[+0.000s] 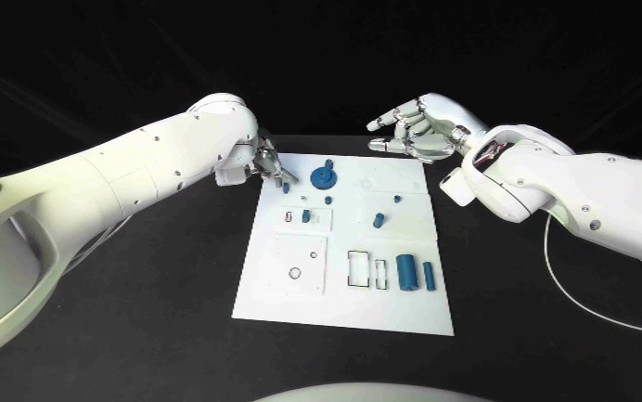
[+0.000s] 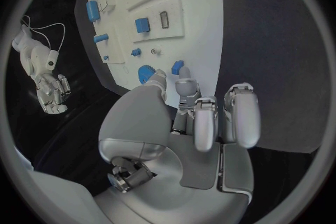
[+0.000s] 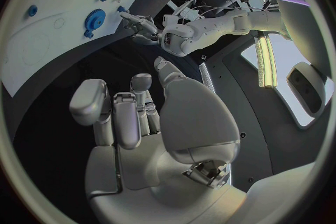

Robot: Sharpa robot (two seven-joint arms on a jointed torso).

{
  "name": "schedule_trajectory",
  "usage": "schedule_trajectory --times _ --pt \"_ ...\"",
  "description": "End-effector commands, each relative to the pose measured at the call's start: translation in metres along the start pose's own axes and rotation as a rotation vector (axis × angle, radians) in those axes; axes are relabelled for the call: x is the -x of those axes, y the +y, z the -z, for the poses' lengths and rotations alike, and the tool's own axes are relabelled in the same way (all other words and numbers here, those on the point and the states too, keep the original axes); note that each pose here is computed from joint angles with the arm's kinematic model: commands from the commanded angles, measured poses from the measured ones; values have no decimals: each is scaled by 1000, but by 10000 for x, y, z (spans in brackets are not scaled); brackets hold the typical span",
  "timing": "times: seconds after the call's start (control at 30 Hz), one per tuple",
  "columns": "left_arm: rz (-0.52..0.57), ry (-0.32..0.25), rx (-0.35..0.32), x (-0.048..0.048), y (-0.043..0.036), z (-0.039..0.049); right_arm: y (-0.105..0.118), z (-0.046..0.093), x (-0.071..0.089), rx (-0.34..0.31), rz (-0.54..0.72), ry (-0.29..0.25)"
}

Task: Assemble the parts on the task board

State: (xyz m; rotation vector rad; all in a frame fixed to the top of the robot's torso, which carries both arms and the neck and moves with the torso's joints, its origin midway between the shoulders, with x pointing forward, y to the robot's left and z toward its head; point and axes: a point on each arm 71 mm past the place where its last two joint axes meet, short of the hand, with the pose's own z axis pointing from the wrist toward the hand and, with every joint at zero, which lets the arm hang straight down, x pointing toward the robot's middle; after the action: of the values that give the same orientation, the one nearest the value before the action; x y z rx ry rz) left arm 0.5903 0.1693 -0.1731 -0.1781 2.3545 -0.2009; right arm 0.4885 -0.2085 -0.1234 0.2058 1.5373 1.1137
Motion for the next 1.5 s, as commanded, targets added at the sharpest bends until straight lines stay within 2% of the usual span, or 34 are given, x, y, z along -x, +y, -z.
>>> schedule_trajectory --times 0.03,1.0,1.5 --pt "-10 28 -18 -25 -25 -3 5 -2 -11 6 -2 11" --pt "-1 24 -8 -46 -26 -43 7 -3 -17 7 -3 17" --pt "56 15 -38 -31 -26 -55 5 -6 -24 5 -5 24"
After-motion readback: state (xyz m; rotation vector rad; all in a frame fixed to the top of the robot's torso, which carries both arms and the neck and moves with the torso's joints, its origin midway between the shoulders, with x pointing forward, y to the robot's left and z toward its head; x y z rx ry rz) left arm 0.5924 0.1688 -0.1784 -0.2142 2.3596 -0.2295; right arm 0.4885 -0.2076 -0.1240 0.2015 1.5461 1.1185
